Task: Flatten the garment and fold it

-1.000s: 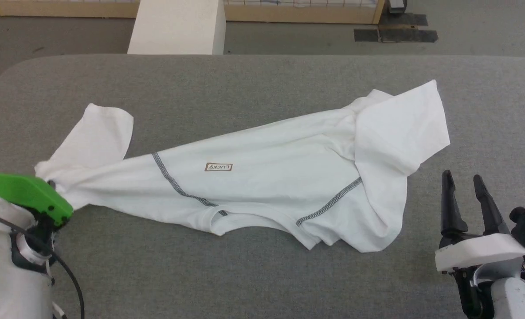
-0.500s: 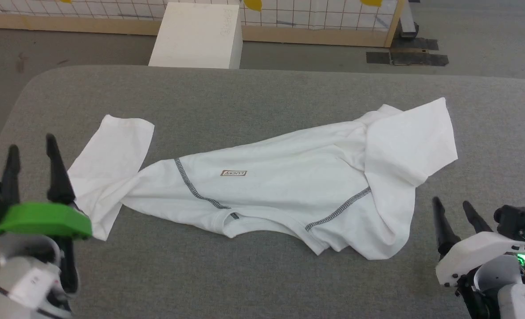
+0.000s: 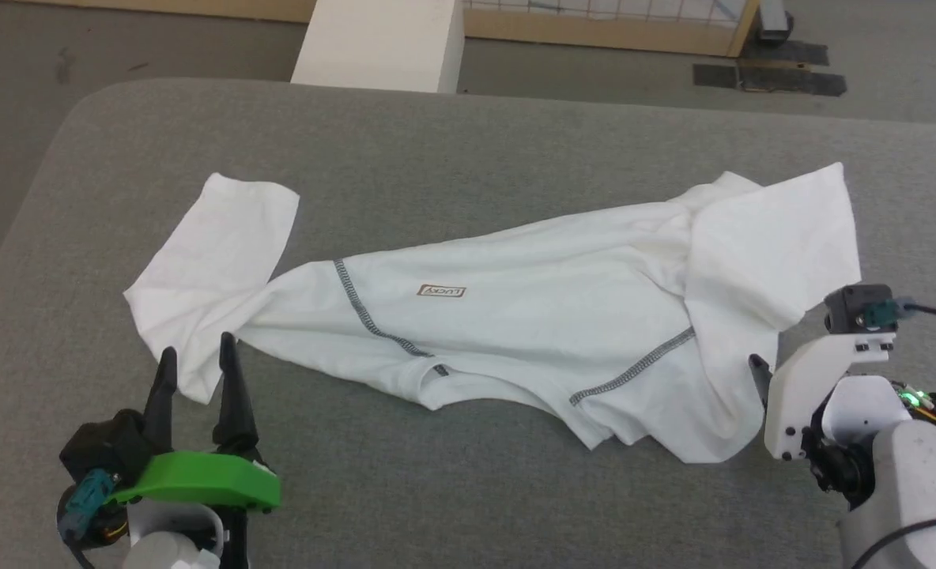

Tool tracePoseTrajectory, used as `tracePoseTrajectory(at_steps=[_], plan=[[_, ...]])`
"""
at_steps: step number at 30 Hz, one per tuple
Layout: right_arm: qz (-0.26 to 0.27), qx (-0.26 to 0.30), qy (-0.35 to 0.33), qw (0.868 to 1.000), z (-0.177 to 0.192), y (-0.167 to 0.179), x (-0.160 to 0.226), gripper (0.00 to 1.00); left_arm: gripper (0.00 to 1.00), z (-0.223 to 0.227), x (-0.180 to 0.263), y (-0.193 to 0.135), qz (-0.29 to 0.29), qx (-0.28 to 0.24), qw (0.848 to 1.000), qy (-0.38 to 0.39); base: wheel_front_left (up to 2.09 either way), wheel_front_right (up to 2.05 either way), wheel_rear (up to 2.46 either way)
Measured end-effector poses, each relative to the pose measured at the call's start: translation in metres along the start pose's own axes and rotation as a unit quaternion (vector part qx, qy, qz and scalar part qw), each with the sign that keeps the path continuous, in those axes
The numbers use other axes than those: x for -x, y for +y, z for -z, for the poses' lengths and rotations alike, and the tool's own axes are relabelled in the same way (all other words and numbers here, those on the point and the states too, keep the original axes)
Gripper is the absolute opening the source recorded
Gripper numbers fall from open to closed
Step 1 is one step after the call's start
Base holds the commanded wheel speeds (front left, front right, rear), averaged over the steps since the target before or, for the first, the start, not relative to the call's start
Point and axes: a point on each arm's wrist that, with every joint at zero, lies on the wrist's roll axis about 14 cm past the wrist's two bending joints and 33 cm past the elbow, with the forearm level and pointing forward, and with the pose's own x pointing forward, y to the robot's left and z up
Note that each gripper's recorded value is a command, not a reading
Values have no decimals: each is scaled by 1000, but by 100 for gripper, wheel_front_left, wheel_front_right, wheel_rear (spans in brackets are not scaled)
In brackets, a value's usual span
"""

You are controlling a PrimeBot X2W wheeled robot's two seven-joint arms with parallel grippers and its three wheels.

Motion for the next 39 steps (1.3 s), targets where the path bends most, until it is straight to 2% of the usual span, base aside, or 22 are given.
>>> tracePoseTrajectory(at_steps=[5, 6, 8, 14, 19, 24, 25, 26, 29, 33, 35, 39], plan=[[-12, 27, 51, 998, 13, 15, -19, 100, 100, -1, -2, 7, -9, -5, 1000, -3, 0, 0, 0], [-13, 31, 56, 998, 13, 17, -21, 39, 100, -1, -2, 8, -11, -7, 1000, -3, 0, 0, 0], [-16, 29, 51, 998, 8, 19, -25, 0, 100, 0, -1, 11, -14, -8, 1000, -2, 0, 0, 0], [32, -35, 22, 999, 0, -24, -16, 0, 100, 7, 0, 7, -8, -1, 1000, 8, 0, 0, 0], [100, -80, 18, 992, 10, -78, 3, 0, 100, 20, 1, -7, 12, 10, 1000, 25, 0, 0, 0], [135, -102, -22, 985, 4, -103, 16, 0, 100, 31, 3, -12, 19, 12, 999, 43, 0, 0, 0], [137, -104, -33, 985, 1, -104, 18, 27, 100, 32, 3, -13, 20, 13, 999, 45, 0, 0, 0], [137, -108, -44, 984, -1, -105, 19, 100, 100, 33, 3, -13, 20, 14, 999, 47, 0, 0, 0], [137, -120, -87, 979, -11, -108, 26, 100, 100, 36, 5, -15, 21, 19, 998, 55, 0, 0, 0], [125, -163, -169, 964, -20, -111, 43, 100, 100, 38, 9, -16, 21, 37, 997, 72, 0, 0, 0], [119, -177, -183, 960, -10, -110, 51, 100, 100, 39, 11, -18, 21, 55, 995, 83, 0, 0, 0], [107, -185, -184, 959, 17, -102, 62, 100, 100, 50, 17, -24, 12, 107, 985, 134, 0, 0, 0]])
